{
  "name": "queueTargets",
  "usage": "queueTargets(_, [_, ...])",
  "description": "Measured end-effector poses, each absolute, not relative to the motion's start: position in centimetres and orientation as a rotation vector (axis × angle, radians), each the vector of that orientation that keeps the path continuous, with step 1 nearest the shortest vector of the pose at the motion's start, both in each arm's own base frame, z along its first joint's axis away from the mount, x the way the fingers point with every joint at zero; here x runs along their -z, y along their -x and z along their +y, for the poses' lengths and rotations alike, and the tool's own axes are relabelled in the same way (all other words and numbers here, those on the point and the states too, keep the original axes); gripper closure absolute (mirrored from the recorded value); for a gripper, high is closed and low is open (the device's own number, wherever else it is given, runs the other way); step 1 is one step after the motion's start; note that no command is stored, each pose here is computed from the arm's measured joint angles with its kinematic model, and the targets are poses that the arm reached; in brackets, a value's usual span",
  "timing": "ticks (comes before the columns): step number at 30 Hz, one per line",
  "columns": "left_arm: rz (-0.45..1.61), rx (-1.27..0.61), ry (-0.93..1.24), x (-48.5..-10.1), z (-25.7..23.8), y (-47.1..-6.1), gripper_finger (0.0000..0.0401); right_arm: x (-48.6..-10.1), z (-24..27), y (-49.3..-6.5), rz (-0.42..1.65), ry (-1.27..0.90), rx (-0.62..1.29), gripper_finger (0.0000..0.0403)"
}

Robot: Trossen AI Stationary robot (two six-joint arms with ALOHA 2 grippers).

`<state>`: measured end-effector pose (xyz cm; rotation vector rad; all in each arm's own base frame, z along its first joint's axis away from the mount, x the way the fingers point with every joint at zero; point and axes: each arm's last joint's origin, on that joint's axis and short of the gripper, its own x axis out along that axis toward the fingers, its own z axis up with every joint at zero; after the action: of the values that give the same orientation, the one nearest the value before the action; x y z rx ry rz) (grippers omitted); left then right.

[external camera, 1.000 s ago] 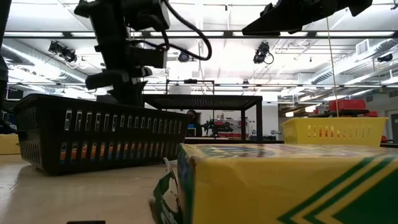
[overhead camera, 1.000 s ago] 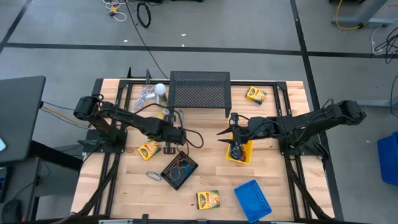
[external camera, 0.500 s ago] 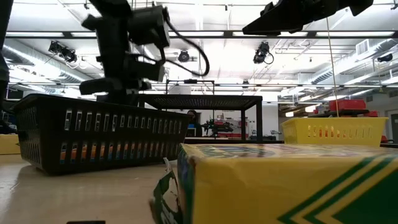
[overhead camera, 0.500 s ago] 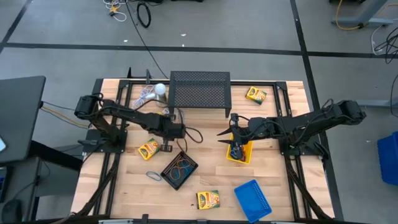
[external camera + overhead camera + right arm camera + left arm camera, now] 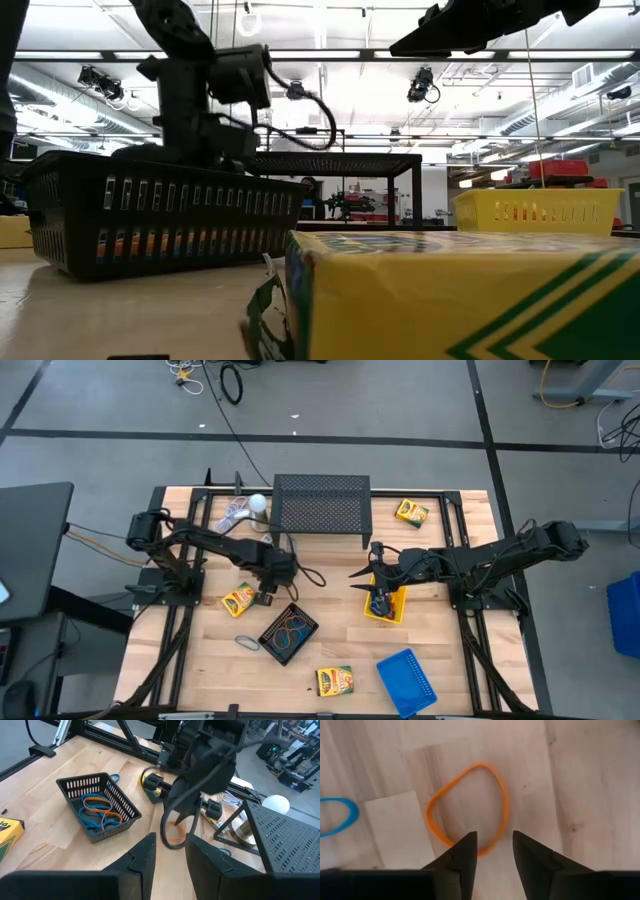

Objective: Pick & Place Office Desk Supplies
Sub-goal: Put the orange rubber band into the black basket

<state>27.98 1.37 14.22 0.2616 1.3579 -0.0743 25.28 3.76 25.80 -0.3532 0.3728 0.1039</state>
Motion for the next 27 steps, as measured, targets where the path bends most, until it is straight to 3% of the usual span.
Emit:
queueTargets(7, [1.41,0.101,-0.276,-12.8,1.8,-28.3,0.0279,-25.8,3.8,-25.3,0.378,0.343,-0.102,0.0291])
queueTargets(14, [1.4,0.064,-0.281,-13.2,1.3,-28.2,0.039,-25.7,3.8,-25.3,0.38,0.343,-0.103,0.0291])
queueTargets(27, [1.322,-0.161,-0.332,-16.4,-1.1,-26.9,0.0399,-25.7,3.8,-25.3,0.379,0.343,-0.103,0.0291])
